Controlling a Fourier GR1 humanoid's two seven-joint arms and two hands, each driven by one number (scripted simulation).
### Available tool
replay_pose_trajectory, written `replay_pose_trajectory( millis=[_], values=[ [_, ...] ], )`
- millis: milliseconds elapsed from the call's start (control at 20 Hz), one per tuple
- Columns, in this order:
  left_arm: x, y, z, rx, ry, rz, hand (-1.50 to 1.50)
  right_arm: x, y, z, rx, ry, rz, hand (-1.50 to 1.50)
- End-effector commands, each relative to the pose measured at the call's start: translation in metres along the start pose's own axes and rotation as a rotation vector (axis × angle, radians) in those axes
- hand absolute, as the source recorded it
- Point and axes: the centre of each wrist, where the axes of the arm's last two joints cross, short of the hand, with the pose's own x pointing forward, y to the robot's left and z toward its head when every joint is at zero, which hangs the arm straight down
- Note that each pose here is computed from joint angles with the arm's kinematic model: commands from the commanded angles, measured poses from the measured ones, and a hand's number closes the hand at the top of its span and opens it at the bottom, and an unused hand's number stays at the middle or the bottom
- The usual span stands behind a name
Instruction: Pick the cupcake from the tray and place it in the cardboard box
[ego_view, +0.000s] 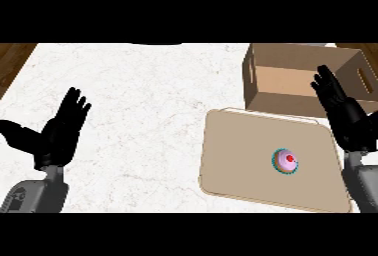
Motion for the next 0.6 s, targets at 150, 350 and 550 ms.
replay_pose_trajectory(
  millis=[150, 350, 550],
  values=[
    [0.039, 0.006, -0.005, -0.172, -0.222, -0.312, 0.0, 0.087, -0.051, -0.004, 0.042, -0.288, 0.121, -1.5],
    [0.049, 0.003, 0.001, -0.303, -0.261, -0.47, 0.0, 0.104, -0.096, 0.016, 0.068, -0.24, 0.49, -1.5],
    [0.029, -0.009, 0.003, -0.364, -0.288, -0.485, 0.0, 0.081, -0.13, 0.049, 0.139, -0.334, 0.481, -1.5]
  ],
)
